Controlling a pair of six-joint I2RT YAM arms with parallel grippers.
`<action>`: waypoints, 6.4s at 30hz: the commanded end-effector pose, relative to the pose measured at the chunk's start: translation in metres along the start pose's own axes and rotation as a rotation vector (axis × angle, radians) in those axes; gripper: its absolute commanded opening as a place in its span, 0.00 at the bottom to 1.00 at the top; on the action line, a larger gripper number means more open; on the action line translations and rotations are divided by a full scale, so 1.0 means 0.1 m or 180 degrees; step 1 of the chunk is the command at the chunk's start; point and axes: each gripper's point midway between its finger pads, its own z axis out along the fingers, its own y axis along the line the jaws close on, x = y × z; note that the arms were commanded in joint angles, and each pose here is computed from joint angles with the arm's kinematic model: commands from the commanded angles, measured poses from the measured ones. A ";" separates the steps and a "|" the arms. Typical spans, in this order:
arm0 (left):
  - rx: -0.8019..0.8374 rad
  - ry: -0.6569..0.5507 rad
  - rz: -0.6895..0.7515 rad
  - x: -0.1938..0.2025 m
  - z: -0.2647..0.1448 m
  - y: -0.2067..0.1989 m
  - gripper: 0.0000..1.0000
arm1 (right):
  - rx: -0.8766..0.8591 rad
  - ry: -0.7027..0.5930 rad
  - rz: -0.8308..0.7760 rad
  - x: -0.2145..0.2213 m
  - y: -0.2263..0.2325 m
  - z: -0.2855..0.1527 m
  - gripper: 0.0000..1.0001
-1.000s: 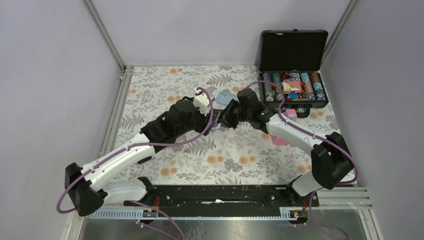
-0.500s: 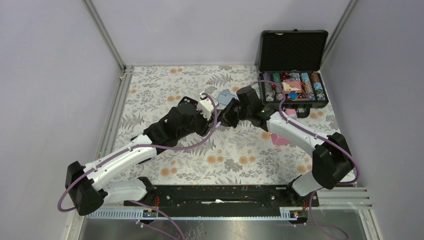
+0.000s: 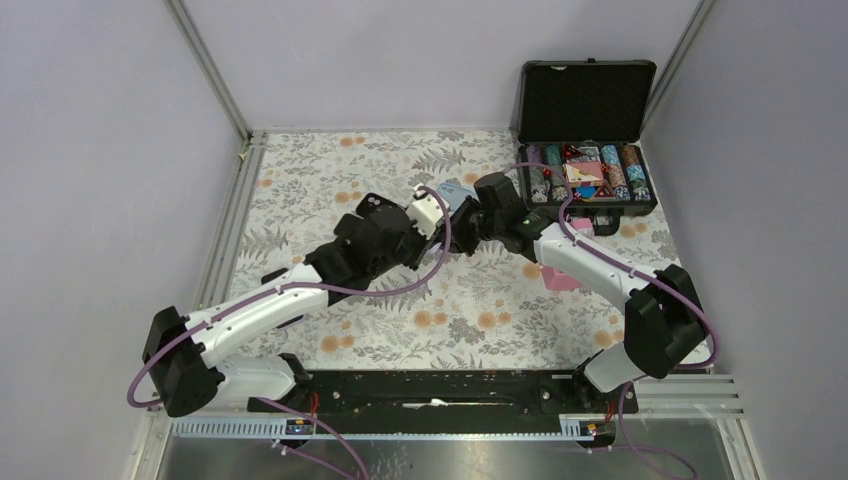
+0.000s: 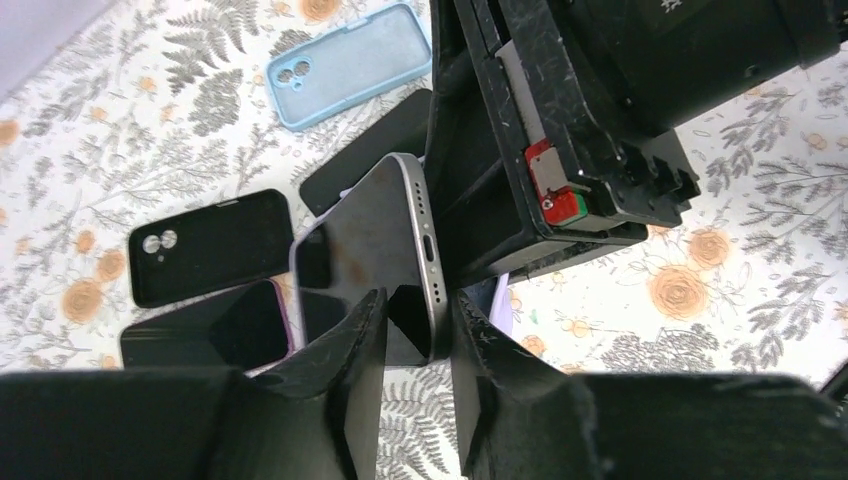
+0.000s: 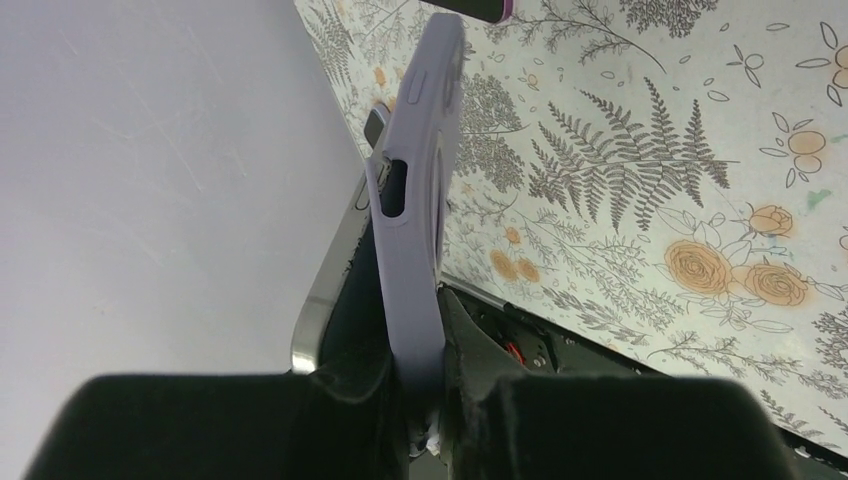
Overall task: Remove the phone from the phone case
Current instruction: Remove the phone case from the phone, then place the phone case at the center of the board, then place the phone at the center of the board, then move the phone to the center of the board.
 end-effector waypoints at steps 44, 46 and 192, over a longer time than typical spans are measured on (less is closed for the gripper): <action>-0.1358 -0.1041 -0.0370 -0.91 -1.05 1.41 0.00 | 0.0516 0.0611 -0.1323 -0.06 -0.77 -0.04 0.00; -0.1397 -0.1054 -0.0370 -0.88 -1.13 1.43 0.00 | 0.0671 0.0607 -0.1398 -0.11 -0.90 0.01 0.00; 0.0847 0.1717 -0.0510 1.86 -0.44 -1.73 0.00 | 0.0251 -0.0983 -0.0910 -0.84 -0.87 -1.51 0.81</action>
